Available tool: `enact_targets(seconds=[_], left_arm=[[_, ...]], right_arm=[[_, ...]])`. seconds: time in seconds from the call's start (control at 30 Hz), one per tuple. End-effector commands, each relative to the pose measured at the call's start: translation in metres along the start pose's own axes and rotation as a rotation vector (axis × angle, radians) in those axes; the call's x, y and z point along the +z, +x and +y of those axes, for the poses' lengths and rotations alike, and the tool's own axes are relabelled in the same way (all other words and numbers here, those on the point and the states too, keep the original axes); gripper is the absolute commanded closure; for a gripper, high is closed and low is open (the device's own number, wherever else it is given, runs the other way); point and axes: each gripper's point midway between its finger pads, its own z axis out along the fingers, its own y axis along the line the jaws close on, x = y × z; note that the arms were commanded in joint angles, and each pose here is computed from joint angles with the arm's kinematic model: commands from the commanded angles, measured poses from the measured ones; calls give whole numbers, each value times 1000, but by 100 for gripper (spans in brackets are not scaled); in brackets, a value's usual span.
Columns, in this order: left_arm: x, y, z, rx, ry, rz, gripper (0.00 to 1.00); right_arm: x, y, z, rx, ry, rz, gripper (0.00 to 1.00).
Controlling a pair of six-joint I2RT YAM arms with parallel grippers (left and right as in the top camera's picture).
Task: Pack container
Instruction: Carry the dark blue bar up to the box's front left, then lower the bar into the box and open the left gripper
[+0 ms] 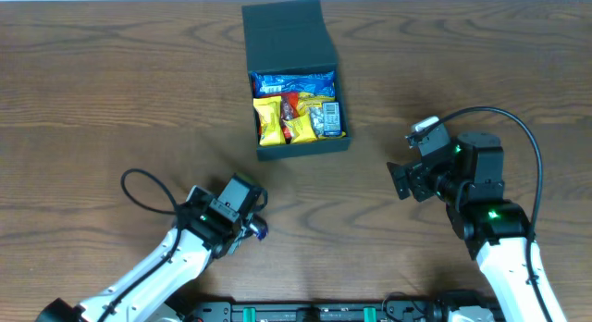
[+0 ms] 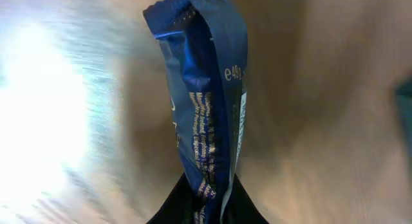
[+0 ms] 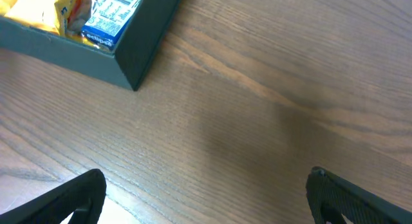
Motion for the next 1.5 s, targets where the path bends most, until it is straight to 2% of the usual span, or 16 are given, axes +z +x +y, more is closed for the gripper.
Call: enact_targets(seconds=[0.0, 0.3, 0.57, 0.8, 0.93, 1.27, 1.47], left_arm=[[-18, 0, -37, 50, 95, 3, 94], [-69, -2, -111, 53, 299, -6, 94], [-124, -23, -186, 2, 560, -114, 94], [-145, -27, -233, -28, 708, -145, 94], [-141, -24, -266, -42, 773, -142, 94], [-103, -17, -315, -58, 765, -138, 94], [-54, -12, -318, -264, 702, -70, 94]], right_arm=[[0, 0, -1, -5, -4, -4, 1], [0, 0, -1, -5, -4, -4, 1], [0, 0, -1, -5, -4, -4, 1], [0, 0, -1, -5, -4, -4, 1], [0, 0, -1, -5, -4, -4, 1], [0, 0, -1, -5, -4, -4, 1], [0, 0, -1, -5, -4, -4, 1]])
